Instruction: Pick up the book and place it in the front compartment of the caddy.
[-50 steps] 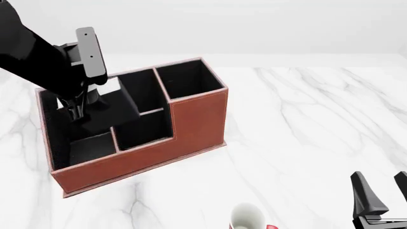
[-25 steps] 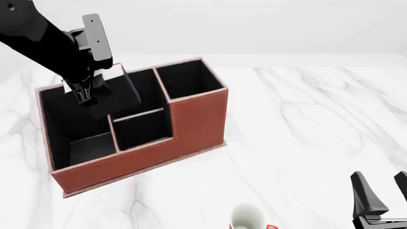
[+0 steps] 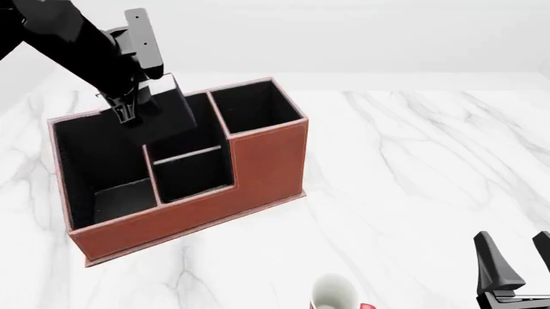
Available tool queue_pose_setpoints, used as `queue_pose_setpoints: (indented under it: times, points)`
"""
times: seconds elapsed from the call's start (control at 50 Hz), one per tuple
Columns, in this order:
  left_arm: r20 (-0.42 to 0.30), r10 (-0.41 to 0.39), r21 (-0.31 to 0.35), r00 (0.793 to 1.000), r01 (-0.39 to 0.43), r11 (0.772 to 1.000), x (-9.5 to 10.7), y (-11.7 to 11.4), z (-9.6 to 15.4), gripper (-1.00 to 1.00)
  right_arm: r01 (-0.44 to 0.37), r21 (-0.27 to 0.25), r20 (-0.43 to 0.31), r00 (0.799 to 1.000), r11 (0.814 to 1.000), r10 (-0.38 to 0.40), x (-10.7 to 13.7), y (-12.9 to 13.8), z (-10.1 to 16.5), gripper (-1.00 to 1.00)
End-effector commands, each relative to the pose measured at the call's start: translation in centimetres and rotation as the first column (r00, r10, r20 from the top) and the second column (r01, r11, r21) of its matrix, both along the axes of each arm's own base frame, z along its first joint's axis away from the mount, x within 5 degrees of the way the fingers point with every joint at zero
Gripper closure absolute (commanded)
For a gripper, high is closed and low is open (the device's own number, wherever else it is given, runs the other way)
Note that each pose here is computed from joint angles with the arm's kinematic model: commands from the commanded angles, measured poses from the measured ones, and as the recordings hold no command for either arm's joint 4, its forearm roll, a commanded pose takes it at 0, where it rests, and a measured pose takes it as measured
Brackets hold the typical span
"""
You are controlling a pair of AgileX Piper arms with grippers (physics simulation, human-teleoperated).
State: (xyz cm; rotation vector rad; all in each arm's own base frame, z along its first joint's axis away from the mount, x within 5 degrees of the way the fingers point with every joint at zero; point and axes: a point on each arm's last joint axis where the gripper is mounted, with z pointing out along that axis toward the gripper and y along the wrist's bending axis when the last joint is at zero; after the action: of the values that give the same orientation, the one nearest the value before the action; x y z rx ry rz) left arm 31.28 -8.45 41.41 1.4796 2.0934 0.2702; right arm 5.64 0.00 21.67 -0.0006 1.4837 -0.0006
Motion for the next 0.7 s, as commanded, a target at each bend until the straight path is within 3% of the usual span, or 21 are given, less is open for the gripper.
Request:
queue_pose_setpoints:
  times: [0.02, 0.32, 0.4, 0.48, 0.7]
  points:
    - [0.015, -0.023, 0.007, 1.000, 0.023, 1.000, 1.1, -0.7, 0.2, 1.00, 0.000, 0.000, 0.000, 1.000, 1.000, 0.000, 0.0, 0.0, 0.0, -1.00]
    - [0.011, -0.020, 0.013, 1.000, 0.020, 1.000, 2.0, -0.6, -0.1, 1.00, 0.000, 0.000, 0.000, 1.000, 1.000, 0.000, 0.0, 0.0, 0.0, -1.00]
    - [0.010, -0.010, 0.030, 1.000, 0.009, 0.999, 2.2, 0.6, -0.3, 1.00, 0.000, 0.000, 0.000, 1.000, 1.000, 0.000, 0.0, 0.0, 0.0, -1.00]
    - [-0.001, -0.005, 0.015, 1.000, 0.005, 1.000, 2.8, -0.3, -0.6, 1.00, 0.000, 0.000, 0.000, 1.000, 1.000, 0.000, 0.0, 0.0, 0.0, -1.00]
    - [-0.003, -0.001, 0.023, 1.000, 0.001, 1.000, 3.3, 0.1, -0.8, 1.00, 0.000, 0.000, 0.000, 1.000, 1.000, 0.000, 0.0, 0.0, 0.0, -1.00]
